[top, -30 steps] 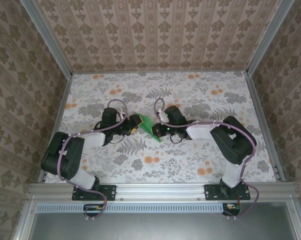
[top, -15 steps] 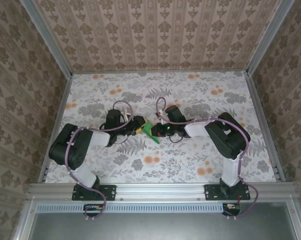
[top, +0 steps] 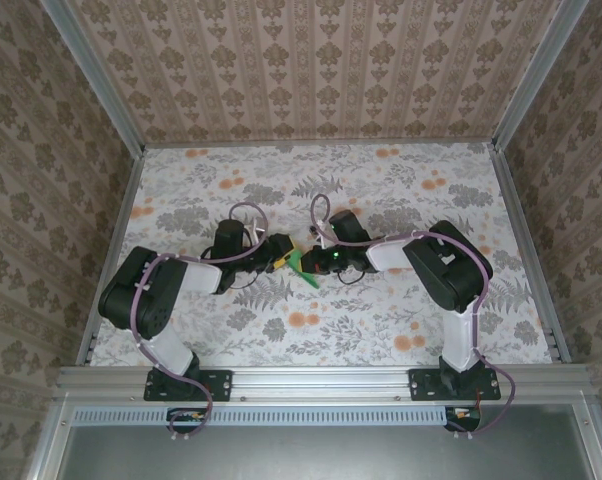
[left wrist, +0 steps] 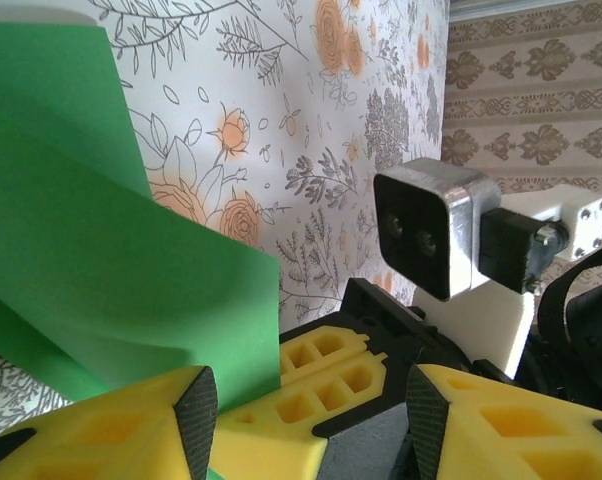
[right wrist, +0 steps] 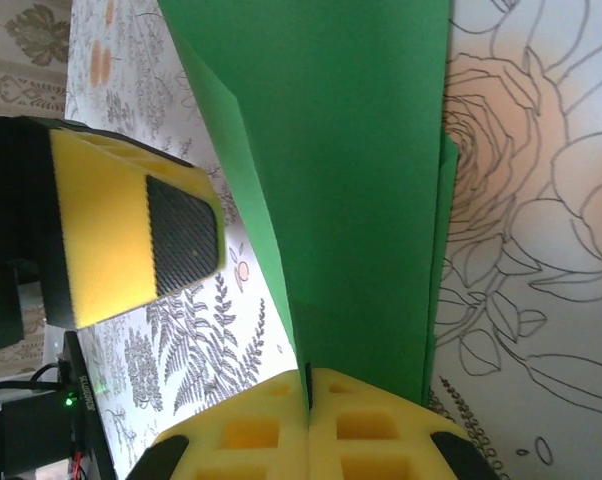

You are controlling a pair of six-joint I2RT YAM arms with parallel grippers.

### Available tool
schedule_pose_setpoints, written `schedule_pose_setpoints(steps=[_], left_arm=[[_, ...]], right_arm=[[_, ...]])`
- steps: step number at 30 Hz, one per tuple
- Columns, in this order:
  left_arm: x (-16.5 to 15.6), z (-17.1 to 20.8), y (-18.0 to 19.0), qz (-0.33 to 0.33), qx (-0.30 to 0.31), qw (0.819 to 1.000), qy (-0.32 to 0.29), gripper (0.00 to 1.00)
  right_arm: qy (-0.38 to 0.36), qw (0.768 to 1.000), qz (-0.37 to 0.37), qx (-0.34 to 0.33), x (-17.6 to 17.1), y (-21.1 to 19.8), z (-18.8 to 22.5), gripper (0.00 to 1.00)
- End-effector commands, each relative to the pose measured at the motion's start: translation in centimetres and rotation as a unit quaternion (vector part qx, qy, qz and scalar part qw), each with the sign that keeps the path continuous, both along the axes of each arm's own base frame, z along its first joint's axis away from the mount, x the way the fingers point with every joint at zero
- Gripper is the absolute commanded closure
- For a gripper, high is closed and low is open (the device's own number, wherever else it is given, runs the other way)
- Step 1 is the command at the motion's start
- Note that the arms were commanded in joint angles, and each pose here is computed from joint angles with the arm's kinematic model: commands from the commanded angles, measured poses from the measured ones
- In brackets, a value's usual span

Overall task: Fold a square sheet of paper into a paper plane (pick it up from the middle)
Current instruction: Fold the wing for the fifth time at the center of the table.

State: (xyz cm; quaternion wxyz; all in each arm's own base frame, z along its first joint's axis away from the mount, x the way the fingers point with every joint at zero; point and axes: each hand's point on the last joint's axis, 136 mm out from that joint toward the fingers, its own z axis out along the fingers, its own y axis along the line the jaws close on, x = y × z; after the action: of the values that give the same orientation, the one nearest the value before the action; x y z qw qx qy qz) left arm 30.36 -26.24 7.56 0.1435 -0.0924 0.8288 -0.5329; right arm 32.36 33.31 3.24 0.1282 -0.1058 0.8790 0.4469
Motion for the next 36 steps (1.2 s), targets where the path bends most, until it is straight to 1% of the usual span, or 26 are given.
schedule_pose_setpoints(steps=[1, 13, 22, 25, 31, 36], left_arm=[[0.0, 0.2, -0.8, -0.023, -0.005, 1.000, -0.008, 0.44], [0.1, -1.0, -1.0, -0.023, 0.003, 1.000, 0.009, 0.47], [-0.1, -2.5, -0.7, -0.019, 0.021, 0.999, 0.036, 0.48], [-0.2, -3.0, -0.6, -0.019, 0.026, 0.999, 0.043, 0.48], [-0.3, -3.6, -0.4, -0.020, 0.034, 0.998, 0.054, 0.47], [-0.4, -4.0, -0.3, -0.021, 0.039, 0.997, 0.061, 0.47]], right_arm=[[0.017, 1.000, 0.013, -0.005, -0.2, 0.1, -0.7, 1.00], [0.036, 0.998, 0.017, -0.037, -0.8, -0.6, -2.4, 1.00], [0.037, 0.998, 0.021, -0.040, -0.7, -0.6, -2.0, 0.97], [0.039, 0.998, 0.024, -0.037, -0.8, -0.4, -1.8, 0.95], [0.039, 0.998, 0.032, -0.022, -1.2, -0.2, -0.2, 0.83], [0.038, 0.998, 0.036, -0.029, -1.5, -0.6, 0.3, 0.79]])
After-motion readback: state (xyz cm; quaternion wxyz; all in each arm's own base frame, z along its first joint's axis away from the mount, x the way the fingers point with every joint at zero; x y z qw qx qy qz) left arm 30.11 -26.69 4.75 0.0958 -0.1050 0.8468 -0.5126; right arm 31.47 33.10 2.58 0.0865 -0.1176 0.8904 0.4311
